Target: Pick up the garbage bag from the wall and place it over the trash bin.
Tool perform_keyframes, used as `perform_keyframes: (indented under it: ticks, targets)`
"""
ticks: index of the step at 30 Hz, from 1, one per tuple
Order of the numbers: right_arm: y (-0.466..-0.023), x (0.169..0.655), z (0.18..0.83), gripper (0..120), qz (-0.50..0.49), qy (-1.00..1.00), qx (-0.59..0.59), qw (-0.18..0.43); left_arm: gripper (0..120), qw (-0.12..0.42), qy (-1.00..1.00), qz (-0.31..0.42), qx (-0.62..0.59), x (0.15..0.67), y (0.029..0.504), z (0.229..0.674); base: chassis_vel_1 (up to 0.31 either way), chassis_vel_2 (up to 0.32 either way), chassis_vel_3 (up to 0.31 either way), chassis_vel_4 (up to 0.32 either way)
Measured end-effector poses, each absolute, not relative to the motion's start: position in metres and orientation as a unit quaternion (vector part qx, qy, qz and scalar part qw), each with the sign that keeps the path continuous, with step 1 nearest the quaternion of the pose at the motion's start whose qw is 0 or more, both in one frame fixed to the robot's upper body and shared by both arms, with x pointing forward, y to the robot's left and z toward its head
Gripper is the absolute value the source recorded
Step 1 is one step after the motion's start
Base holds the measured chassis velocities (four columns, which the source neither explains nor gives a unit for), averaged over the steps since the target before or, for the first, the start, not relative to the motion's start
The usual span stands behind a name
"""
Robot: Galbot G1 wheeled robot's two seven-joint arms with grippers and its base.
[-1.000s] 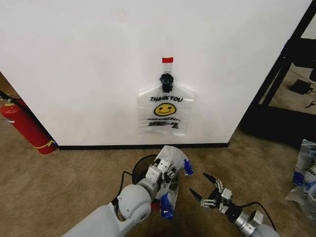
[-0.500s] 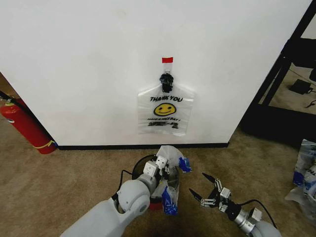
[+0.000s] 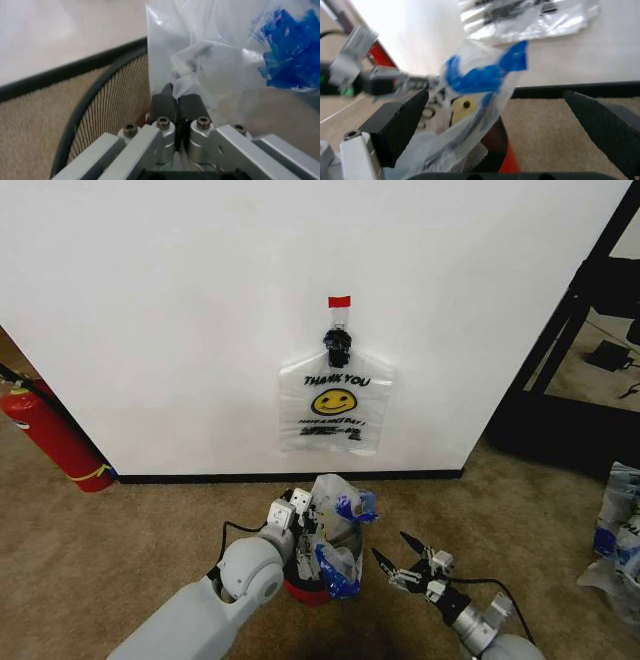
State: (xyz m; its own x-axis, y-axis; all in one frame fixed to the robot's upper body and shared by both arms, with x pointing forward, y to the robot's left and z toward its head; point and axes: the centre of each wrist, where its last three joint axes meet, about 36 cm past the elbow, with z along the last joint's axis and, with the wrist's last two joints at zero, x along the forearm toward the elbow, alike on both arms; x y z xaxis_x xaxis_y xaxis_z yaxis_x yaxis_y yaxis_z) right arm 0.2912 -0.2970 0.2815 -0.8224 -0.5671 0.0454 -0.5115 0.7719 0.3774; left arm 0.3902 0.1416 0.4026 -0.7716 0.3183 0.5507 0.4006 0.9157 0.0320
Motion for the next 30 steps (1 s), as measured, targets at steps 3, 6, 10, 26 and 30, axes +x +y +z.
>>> perform_keyframes:
  ticks: [3,6,10,26,30]
  targets:
    - [-0.289,0.292,0.290,100,-0.189,-0.943,0.256,0.101,0,0.287,-0.937,-0.067,-0.187,0.386,0.144,0.395,0.000,0.000,0.000,0.000]
    - [-0.286,0.296,0.303,100,-0.196,-0.942,0.241,0.126,0,0.286,-0.938,-0.062,-0.187,0.384,0.144,0.393,0.000,0.000,0.000,0.000]
    - [-0.289,0.306,0.319,100,-0.181,-0.939,0.247,0.155,0,0.282,-0.938,-0.058,-0.191,0.382,0.143,0.396,0.000,0.000,0.000,0.000]
    - [-0.272,0.366,0.387,66,-0.096,-0.915,0.262,0.290,0,0.268,-0.937,-0.057,-0.218,0.383,0.125,0.406,0.000,0.000,0.000,0.000]
    - [-0.268,0.372,0.384,65,-0.095,-0.913,0.256,0.304,0,0.267,-0.934,-0.058,-0.228,0.387,0.115,0.404,0.000,0.000,0.000,0.000]
